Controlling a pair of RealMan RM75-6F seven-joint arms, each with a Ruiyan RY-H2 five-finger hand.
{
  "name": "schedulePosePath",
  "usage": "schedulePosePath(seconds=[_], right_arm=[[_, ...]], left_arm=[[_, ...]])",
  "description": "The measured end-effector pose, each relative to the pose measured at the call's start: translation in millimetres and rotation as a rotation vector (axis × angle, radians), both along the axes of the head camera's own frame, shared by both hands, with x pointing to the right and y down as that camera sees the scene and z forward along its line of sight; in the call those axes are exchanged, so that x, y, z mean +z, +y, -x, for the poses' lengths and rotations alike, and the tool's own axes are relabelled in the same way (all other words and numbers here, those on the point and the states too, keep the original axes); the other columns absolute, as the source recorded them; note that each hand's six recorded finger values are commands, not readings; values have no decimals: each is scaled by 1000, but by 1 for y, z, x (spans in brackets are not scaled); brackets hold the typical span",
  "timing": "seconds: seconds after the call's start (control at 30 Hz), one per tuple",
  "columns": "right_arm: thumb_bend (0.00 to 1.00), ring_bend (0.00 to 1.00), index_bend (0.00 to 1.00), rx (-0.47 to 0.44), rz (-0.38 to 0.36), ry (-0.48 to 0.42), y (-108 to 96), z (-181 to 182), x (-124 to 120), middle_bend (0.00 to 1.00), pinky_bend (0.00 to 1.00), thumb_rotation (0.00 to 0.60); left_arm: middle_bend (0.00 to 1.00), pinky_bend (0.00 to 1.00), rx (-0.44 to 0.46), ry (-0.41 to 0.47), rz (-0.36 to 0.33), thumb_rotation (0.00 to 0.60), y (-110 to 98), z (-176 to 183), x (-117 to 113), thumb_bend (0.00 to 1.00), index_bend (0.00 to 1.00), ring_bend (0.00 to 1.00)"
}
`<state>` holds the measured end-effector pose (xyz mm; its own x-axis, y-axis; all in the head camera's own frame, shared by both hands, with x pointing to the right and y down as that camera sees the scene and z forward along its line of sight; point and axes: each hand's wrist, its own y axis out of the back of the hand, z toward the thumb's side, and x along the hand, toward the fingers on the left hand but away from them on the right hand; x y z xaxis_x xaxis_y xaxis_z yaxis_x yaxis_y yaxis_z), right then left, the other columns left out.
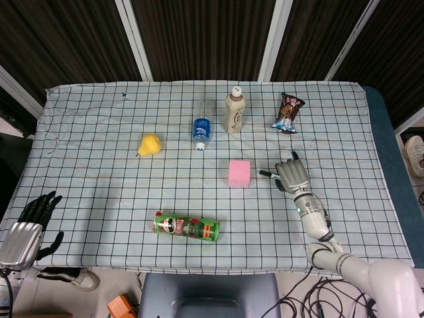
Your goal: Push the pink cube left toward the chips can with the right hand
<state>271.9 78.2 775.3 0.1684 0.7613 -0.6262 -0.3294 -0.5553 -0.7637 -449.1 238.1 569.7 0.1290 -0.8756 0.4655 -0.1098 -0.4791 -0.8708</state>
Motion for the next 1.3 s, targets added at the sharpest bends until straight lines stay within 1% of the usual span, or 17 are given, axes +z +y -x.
schedulePosePath(seconds=[0.13,0.23,0.5,0.63,0.8,1.0,1.3], right_arm=[[556,563,942,-50,-27,-14,-1,9,-4,700,303,600],[560,572,959,-87,-57,-32,-1,15,-8,714,312,600],[565,575,962,-105,-69,-54,2,20,-7,718,313,600],[565,577,963,-131,-85,-68,0,25,-12,722,313,600],[565,577,964,-231,-110,-66,0,33,-21,723,313,600],[565,577,964,-348,-145,-5,3,36,-28,723,313,600],[565,577,964,-367,-144,-20,4,56,-24,722,313,600]], left_arm=[[0,118,-4,-1,-1,600,-1,1,0,402,0,0],[0,118,-4,0,-3,600,-1,2,-1,401,0,0],[0,118,-7,4,-7,600,0,2,-3,401,0,0],[0,118,-12,6,-7,600,0,4,-3,401,0,0],[0,118,-15,5,-7,600,0,5,-3,401,0,0],[0,118,-19,3,-6,600,0,5,-3,402,0,0],[0,118,-24,1,1,600,-1,6,-1,401,0,0]])
